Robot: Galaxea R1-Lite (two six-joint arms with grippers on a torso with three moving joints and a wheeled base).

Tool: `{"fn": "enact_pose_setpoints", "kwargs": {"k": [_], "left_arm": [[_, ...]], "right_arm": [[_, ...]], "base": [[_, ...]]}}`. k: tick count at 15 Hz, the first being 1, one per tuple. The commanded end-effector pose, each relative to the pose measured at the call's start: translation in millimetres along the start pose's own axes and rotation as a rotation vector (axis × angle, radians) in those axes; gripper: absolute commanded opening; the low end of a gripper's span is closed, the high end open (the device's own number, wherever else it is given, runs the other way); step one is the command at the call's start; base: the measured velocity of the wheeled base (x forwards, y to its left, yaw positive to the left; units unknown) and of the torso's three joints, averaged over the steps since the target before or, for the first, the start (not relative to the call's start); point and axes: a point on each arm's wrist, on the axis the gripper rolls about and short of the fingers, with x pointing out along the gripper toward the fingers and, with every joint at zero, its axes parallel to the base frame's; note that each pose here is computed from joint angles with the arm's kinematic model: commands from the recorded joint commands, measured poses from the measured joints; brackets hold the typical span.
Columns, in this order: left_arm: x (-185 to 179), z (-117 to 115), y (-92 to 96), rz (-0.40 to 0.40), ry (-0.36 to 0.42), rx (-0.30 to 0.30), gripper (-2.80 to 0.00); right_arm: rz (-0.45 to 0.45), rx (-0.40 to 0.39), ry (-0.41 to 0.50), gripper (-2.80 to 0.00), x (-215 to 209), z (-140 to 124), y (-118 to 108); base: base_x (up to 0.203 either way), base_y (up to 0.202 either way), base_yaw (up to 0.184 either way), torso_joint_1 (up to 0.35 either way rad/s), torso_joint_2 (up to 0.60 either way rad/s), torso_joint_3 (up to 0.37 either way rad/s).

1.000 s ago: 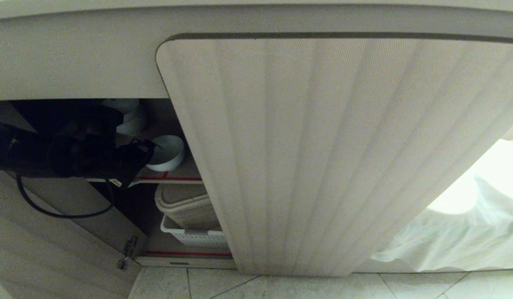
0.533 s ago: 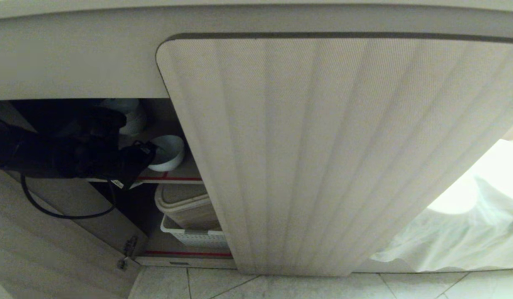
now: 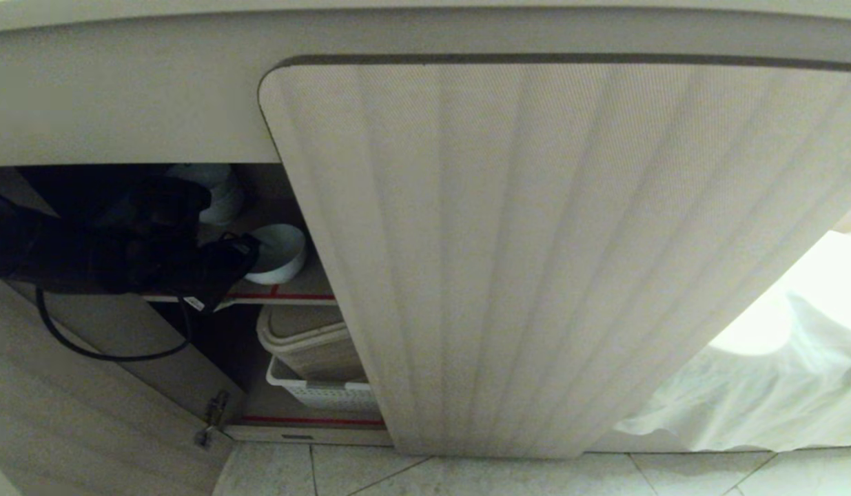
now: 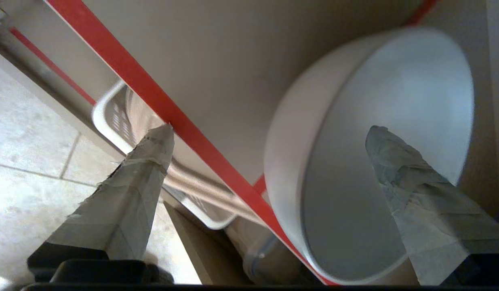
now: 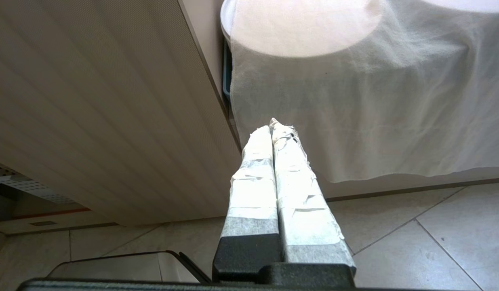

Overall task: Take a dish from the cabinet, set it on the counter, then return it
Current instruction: Take the bowl from the cabinet

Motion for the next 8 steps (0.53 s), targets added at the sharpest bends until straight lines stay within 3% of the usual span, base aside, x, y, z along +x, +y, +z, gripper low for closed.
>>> {"fn": "enact_pose_setpoints", "kwargs": {"k": [1, 2, 8], "left_arm": [[1.5, 0.0, 1.7, 0.008, -0.003, -0.005, 0.00], [1.4, 0.5, 1.2, 0.006, -0.006, -0.005, -2.80], [0.7, 3.3, -1.3, -0.005, -0.010, -0.012, -2.80]], "right_arm": [[0.001, 0.001, -0.001, -2.80, 0.0, 0.0, 0.0], [-0.001, 0.001, 0.000, -2.80, 0.0, -0.1, -0.1], [0.000, 0.001, 0.000, -2.80, 0.0, 0.0, 0.0]], "base": [[0.000, 0.000, 0.000, 0.000, 0.00, 0.000], [0.000, 0.000, 0.000, 0.000, 0.00, 0.000], [0.000, 0.000, 0.000, 0.000, 0.00, 0.000]]}}
